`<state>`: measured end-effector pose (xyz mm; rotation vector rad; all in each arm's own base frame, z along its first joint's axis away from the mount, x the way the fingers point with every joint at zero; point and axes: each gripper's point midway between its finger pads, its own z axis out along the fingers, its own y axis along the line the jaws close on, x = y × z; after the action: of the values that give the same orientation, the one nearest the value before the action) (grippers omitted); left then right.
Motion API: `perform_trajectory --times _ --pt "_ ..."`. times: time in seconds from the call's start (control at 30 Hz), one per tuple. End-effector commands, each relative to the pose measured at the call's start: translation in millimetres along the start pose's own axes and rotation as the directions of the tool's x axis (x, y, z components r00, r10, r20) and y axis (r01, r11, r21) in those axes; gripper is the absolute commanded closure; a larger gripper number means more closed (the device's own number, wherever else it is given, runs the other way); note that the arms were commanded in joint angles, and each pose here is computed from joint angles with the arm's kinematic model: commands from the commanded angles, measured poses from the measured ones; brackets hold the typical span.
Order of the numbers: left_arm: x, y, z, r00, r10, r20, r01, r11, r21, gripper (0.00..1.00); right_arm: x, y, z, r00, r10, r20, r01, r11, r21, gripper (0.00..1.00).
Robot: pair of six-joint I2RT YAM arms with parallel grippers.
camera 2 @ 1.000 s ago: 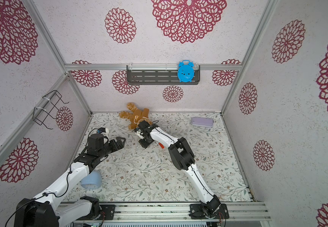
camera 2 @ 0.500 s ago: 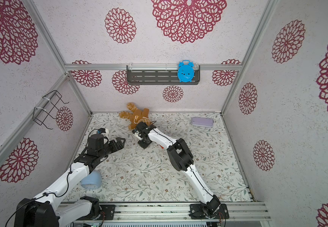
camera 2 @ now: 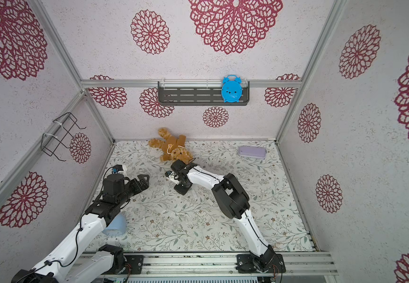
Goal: Close the usb drive cover
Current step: Pick up the cover from the center of the board.
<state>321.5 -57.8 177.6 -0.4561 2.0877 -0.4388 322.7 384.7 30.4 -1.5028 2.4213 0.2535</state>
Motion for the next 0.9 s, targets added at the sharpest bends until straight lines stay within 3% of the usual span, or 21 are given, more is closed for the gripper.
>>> perform_trajectory --times 0.0,0.2,0.4,0.63,0.87 --pt "-3.0 13.1 -4.4 0.999 -0.024 0.036 0.026 0.999 -0.046 0.03 10.1 38.0 -13.6 0.994 -0.109 0.009 0.109 0.993 -0.052 0.78" --pt "-2.8 10.5 -5.5 0.999 -0.025 0.035 0.026 0.999 -0.029 0.03 30.6 42.9 -20.2 0.992 -0.127 -0.012 0.127 0.992 -0.014 0.65" --pt "-2.2 8.0 -4.3 0.999 -0.031 0.031 0.031 0.999 -0.015 0.03 39.7 41.6 -21.7 0.991 -0.127 -0.036 0.127 0.992 -0.002 0.63" --pt "-2.2 7.8 -4.6 0.999 -0.031 0.032 0.031 0.999 -0.013 0.03 44.6 41.1 -20.3 0.996 -0.083 -0.044 0.084 0.996 0.006 0.64" --pt "1.1 4.9 -1.5 1.000 -0.021 0.008 0.021 1.000 0.000 0.03 44.3 40.8 -17.0 0.996 -0.081 -0.031 0.081 0.997 0.012 0.72"
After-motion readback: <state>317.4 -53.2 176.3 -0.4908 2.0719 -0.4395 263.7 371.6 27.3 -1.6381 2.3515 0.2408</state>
